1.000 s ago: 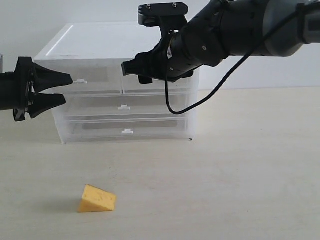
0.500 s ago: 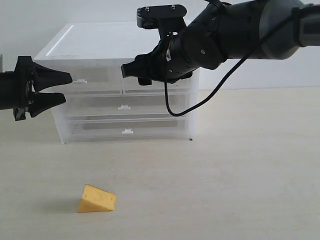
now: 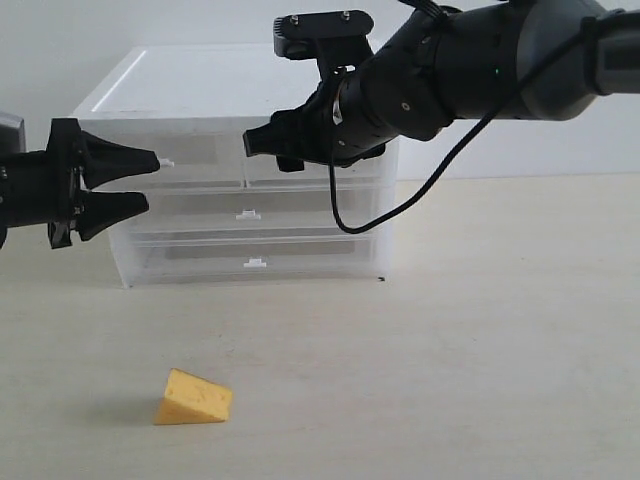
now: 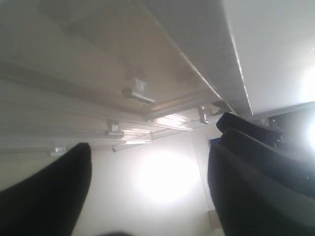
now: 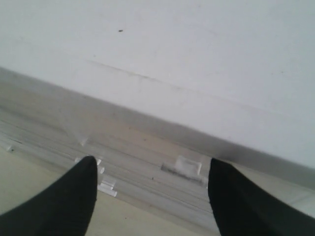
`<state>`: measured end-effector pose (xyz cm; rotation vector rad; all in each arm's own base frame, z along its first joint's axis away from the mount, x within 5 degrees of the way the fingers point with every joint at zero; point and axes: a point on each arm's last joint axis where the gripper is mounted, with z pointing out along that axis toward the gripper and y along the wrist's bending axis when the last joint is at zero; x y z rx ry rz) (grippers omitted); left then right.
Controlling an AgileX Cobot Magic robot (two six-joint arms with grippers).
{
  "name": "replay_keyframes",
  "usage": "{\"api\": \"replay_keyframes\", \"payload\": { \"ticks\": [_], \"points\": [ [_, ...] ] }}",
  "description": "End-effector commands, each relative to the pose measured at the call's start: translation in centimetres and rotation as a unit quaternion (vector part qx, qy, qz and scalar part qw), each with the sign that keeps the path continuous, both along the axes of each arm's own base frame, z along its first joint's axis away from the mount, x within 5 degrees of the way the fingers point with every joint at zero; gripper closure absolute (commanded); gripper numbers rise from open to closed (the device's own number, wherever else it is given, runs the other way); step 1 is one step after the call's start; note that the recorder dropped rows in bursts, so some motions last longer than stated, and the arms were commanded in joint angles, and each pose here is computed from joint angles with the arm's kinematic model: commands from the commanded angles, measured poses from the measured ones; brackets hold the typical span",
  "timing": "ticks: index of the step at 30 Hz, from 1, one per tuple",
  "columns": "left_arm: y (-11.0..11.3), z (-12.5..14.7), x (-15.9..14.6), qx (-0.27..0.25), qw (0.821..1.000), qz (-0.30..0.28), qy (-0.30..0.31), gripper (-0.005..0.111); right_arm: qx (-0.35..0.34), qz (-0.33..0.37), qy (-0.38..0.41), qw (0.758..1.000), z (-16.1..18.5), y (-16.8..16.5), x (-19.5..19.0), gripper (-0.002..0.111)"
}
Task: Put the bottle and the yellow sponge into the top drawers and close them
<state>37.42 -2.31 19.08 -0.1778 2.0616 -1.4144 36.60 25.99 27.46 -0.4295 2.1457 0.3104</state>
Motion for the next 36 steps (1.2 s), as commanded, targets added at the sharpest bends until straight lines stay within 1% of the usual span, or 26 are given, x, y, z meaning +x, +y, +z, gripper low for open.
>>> {"api": "replay_keyframes", "payload": {
  "ticks": [1,3,5,8,11,13,18,24,30,33,36],
  "points": [
    [-0.1,-0.1,0.8,-0.022,1.000,-0.002,-0.001,0.044,0.002,0.004,-0.020,1.000,0.7,-0.3,0.3,0.049],
    [-0.1,-0.1,1.2,-0.029,1.000,0.001,-0.004,0.044,0.003,0.005,-0.021,1.000,0.7,-0.2,0.3,0.049],
    [-0.1,-0.3,1.5,-0.047,0.999,0.006,-0.004,0.044,0.004,0.006,-0.022,1.000,0.7,-0.2,0.3,0.049],
    [0.0,-0.5,2.0,-0.047,0.999,0.005,-0.005,0.044,0.004,0.006,-0.023,1.000,0.7,-0.2,0.3,0.049],
    [-0.1,-0.8,2.2,-0.062,0.998,-0.006,-0.007,0.045,0.004,0.008,-0.026,1.000,0.8,-0.2,0.3,0.049],
    [0.0,-1.0,2.4,-0.074,0.997,0.002,-0.005,0.045,0.002,0.009,-0.028,1.000,0.8,-0.2,0.3,0.049],
    [0.0,-1.6,2.6,-0.074,0.997,0.008,-0.001,0.045,0.001,0.010,-0.029,1.000,0.8,-0.2,0.4,0.049],
    [0.1,-1.5,2.6,-0.077,0.997,0.009,-0.005,0.051,0.000,0.010,-0.030,1.000,0.8,-0.2,0.4,0.049],
    [0.0,-1.4,2.6,-0.082,0.997,0.008,-0.005,0.052,0.000,0.010,-0.030,1.000,0.8,-0.2,0.4,0.049],
    [0.0,-1.2,2.6,-0.092,0.996,0.005,-0.009,0.058,-0.001,0.009,-0.028,1.000,0.8,-0.2,0.3,0.049],
    [0.0,-1.1,2.6,-0.101,0.995,0.006,-0.012,0.072,-0.001,0.009,-0.028,1.000,0.8,-0.2,0.3,0.049]
  ]
}}
